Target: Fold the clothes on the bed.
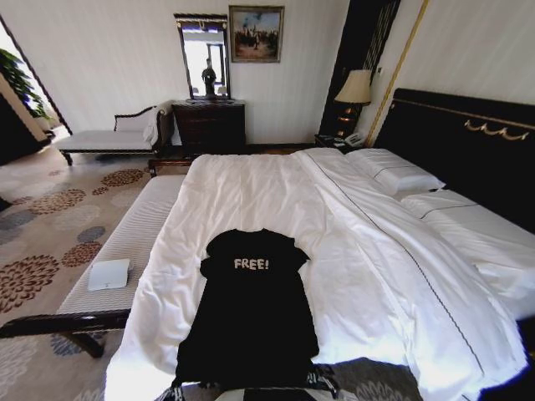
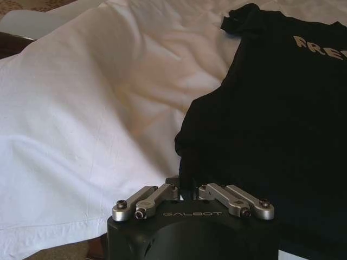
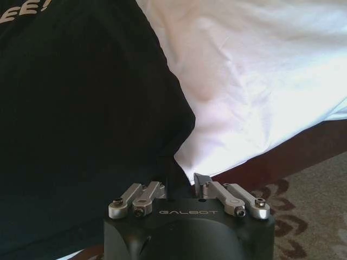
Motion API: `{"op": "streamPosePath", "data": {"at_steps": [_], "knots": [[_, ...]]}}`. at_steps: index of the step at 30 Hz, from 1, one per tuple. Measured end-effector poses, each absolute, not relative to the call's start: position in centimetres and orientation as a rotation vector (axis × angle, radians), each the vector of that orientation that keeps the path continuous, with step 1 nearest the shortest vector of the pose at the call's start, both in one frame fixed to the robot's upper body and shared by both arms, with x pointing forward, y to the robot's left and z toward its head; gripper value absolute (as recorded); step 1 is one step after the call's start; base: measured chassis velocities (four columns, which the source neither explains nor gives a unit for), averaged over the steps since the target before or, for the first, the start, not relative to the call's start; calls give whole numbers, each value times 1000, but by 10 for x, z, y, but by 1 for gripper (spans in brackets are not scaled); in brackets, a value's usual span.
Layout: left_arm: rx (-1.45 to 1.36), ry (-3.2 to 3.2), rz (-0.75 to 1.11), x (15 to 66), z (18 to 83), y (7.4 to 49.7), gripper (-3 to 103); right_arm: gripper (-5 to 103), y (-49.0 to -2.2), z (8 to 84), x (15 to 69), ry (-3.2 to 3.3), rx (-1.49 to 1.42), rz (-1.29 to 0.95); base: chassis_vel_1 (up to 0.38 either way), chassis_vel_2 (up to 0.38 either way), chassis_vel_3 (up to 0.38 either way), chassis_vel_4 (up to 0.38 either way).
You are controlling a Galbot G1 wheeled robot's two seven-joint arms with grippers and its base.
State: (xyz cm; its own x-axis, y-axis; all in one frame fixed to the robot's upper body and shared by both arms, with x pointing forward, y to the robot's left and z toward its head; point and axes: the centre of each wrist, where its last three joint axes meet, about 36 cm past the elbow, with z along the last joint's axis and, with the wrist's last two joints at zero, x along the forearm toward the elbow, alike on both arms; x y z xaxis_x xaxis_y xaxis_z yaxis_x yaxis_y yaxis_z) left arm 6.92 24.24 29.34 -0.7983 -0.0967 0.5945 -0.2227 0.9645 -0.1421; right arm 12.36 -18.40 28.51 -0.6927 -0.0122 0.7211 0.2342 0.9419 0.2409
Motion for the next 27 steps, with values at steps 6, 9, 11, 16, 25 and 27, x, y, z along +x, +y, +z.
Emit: {"op": "streamPosePath", "data": {"at_steps": [6,9,11,16,25,27], "knots": [[235,-2517,241,64,293,248,38,51,-185,287,117,-2313,-160,-400,0,0,0,0],[234,-2538,234,63,297,249,43,62,-187,293,118,-2334,-162,-400,0,0,0,0],[225,-2566,219,63,302,250,54,67,-190,300,120,-2361,-165,-407,0,0,0,0],[204,-2610,191,66,310,250,65,78,-200,313,125,-2415,-179,-392,0,0,0,0],[134,-2760,142,94,348,245,98,100,-237,349,151,-2616,-215,-342,0,0,0,0],[118,-2789,121,103,351,246,100,100,-248,352,161,-2663,-199,-330,0,0,0,0]]}}
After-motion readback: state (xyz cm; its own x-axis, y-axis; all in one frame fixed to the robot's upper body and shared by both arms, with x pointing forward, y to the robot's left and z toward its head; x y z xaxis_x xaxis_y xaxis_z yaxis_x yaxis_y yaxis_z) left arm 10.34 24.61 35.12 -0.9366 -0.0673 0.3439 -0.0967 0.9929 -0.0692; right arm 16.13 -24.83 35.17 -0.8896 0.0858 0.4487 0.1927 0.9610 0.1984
